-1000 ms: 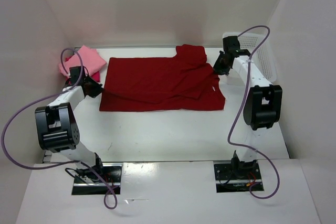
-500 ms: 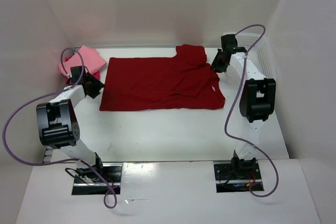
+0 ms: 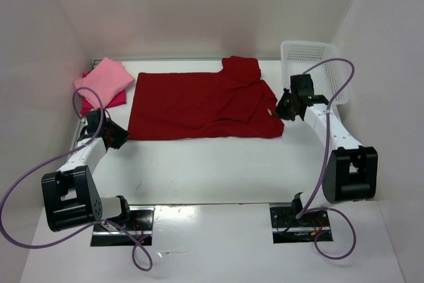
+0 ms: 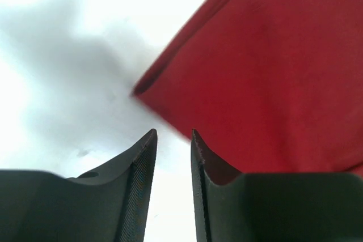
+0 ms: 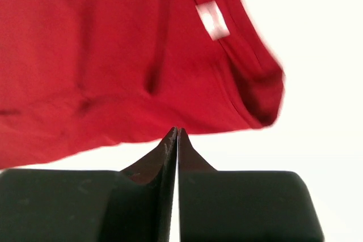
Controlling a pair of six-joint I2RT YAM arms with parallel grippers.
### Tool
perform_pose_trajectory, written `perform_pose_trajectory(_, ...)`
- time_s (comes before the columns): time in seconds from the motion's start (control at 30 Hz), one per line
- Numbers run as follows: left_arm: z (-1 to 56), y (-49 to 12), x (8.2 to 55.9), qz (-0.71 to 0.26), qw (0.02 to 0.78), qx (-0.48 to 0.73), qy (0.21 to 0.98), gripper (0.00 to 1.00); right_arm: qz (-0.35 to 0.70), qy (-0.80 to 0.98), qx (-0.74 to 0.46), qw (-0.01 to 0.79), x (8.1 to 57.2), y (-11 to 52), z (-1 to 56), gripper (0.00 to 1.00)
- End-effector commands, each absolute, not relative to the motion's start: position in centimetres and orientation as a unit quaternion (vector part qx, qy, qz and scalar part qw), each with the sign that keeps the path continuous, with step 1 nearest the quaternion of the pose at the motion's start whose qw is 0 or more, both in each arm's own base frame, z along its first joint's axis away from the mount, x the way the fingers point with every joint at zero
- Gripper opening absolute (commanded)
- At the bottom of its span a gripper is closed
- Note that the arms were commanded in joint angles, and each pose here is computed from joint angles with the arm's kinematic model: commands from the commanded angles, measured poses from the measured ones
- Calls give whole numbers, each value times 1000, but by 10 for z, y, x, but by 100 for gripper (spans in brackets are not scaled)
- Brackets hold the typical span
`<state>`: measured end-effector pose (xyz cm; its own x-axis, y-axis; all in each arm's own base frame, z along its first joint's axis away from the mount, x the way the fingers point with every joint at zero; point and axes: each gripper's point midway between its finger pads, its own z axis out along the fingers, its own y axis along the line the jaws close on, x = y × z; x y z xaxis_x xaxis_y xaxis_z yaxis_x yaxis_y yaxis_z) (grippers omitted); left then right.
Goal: Fold and stack the t-shirts
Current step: Fold the flattened tshirt in 1/3 of the way
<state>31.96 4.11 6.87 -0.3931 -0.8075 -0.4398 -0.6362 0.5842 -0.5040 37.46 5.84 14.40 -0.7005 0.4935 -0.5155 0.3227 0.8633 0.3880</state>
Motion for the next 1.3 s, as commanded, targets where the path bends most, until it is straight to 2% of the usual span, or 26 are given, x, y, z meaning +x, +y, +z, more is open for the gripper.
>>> perform_pose_trajectory(0.0, 66, 43, 316, -134, 331, -454, 816, 41, 117, 918, 248, 286, 348, 47, 107, 11)
perform_pose_trajectory(0.03, 59, 40, 312, -136, 320, -455, 820, 47, 117, 919, 253, 280, 342, 47, 103, 18)
perform_pose_trajectory(0.07, 60, 43, 314, -137, 324, -462, 814, 49, 116, 920, 258, 271, 337, 44, 96, 30)
perform_pose_trajectory(0.13, 52, 41, 313, -141, 314, -466, 815, 49, 113, 921, 268, 260, 326, 41, 83, 39)
perform_pose_trajectory(0.17, 51, 40, 313, -146, 316, -464, 815, 49, 113, 921, 273, 255, 324, 42, 80, 48)
perform_pose_trajectory(0.2, 46, 39, 314, -146, 310, -470, 814, 47, 107, 920, 275, 257, 324, 40, 80, 53)
perform_pose_trajectory(0.27, 42, 40, 316, -148, 310, -473, 811, 40, 104, 918, 283, 258, 327, 38, 78, 58)
perform_pose_trajectory(0.4, 38, 42, 319, -146, 309, -483, 806, 29, 89, 918, 308, 233, 326, 35, 53, 58)
perform_pose_trajectory(0.57, 37, 42, 321, -152, 316, -489, 799, 6, 83, 896, 367, 236, 333, 31, 33, 50)
perform_pose_trajectory(0.63, 34, 40, 320, -155, 310, -489, 801, 0, 86, 885, 391, 239, 335, 31, 26, 45)
perform_pose_trajectory(0.8, 30, 40, 312, -145, 302, -485, 808, 0, 77, 863, 429, 254, 336, 24, 18, 39)
perform_pose_trajectory(0.93, 35, 41, 309, -139, 306, -483, 809, 0, 93, 840, 444, 297, 340, 21, 28, 35)
perform_pose_trajectory(1.0, 33, 40, 306, -136, 301, -480, 813, 0, 88, 837, 450, 300, 341, 18, 28, 22)
perform_pose_trajectory(1.03, 31, 42, 304, -129, 297, -483, 814, 0, 83, 840, 451, 290, 337, 18, 22, 12)
perform_pose_trajectory(1.13, 28, 45, 301, -116, 290, -483, 818, 0, 65, 839, 459, 284, 335, 10, 19, 0)
perform_pose_trajectory(1.27, 28, 49, 292, -108, 279, -491, 818, 0, 55, 850, 456, 258, 316, 12, 23, 0)
